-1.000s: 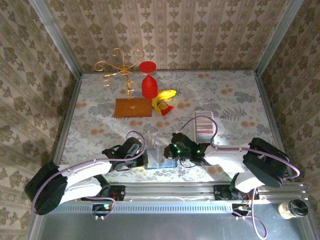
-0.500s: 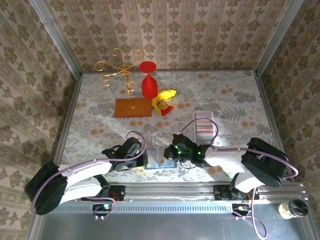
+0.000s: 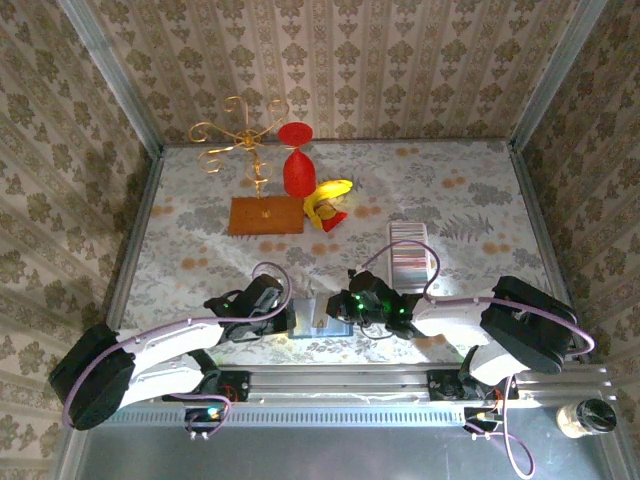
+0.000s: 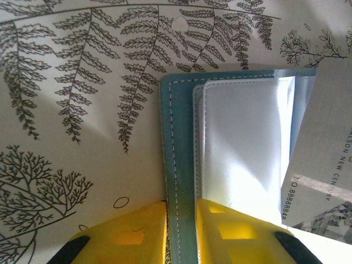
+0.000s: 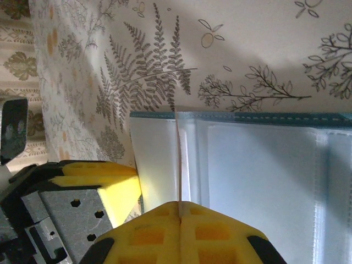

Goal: Put the credit cards into the card holder
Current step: Insert the credit card into the card slot.

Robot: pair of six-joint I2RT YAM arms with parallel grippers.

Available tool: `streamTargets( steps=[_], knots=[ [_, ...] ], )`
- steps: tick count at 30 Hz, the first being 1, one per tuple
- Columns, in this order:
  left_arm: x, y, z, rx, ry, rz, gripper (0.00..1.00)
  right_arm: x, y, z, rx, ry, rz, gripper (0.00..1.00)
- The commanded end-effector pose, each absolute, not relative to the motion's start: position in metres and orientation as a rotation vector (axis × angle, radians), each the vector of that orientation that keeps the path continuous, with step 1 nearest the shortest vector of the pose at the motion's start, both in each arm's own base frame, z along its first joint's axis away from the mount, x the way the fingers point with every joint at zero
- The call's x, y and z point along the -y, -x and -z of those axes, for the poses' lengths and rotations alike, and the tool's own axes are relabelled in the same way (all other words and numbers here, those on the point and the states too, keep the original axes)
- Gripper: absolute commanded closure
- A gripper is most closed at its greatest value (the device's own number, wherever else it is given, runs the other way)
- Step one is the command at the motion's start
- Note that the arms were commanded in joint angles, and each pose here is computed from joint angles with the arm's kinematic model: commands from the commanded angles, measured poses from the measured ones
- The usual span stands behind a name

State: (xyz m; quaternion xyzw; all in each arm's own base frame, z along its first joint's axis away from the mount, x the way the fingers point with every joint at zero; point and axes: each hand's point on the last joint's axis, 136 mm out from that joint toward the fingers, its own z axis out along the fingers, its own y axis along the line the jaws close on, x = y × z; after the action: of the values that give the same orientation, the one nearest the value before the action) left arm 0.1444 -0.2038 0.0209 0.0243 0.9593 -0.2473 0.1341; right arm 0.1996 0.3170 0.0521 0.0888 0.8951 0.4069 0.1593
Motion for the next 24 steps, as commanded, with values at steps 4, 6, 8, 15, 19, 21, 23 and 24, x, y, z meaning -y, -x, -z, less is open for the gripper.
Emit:
streamTargets(
  steps=[4, 6, 8, 15, 19, 21, 23, 24],
  knots=[
    [0.201, -0.144, -0.025, -2.781, -0.073, 0.692, 0.79, -0.320, -0.198, -0.055, -2.545, -0.262, -1.198, 1.00],
    [0.201, -0.144, -0.025, -2.780, -0.071, 0.689, 0.79, -0.320, -0.197, -0.052, -2.552, -0.264, -1.199, 1.00],
    [0.200, -0.144, -0.024, -2.781, -0.068, 0.685, 0.79, -0.321, -0.196, -0.051, -2.559, -0.268, -1.202, 1.00],
    [0.189, -0.147, -0.029, -2.765, -0.078, 0.599, 0.77, -0.317, -0.190, -0.042, -2.613, -0.276, -1.174, 1.00],
    [0.191, -0.149, -0.036, -2.725, -0.079, 0.647, 0.72, -0.316, -0.188, -0.038, -2.624, -0.273, -1.167, 1.00],
    [0.192, -0.150, -0.038, -2.714, -0.077, 0.656, 0.72, -0.319, -0.188, -0.038, -2.625, -0.268, -1.178, 1.00],
    [0.193, -0.150, -0.041, -2.704, -0.087, 0.663, 0.71, -0.321, -0.188, -0.037, -2.629, -0.262, -1.180, 1.00],
    [0.194, -0.151, -0.043, -2.698, -0.094, 0.673, 0.72, -0.322, -0.188, -0.036, -2.631, -0.262, -1.182, 1.00]
  ],
)
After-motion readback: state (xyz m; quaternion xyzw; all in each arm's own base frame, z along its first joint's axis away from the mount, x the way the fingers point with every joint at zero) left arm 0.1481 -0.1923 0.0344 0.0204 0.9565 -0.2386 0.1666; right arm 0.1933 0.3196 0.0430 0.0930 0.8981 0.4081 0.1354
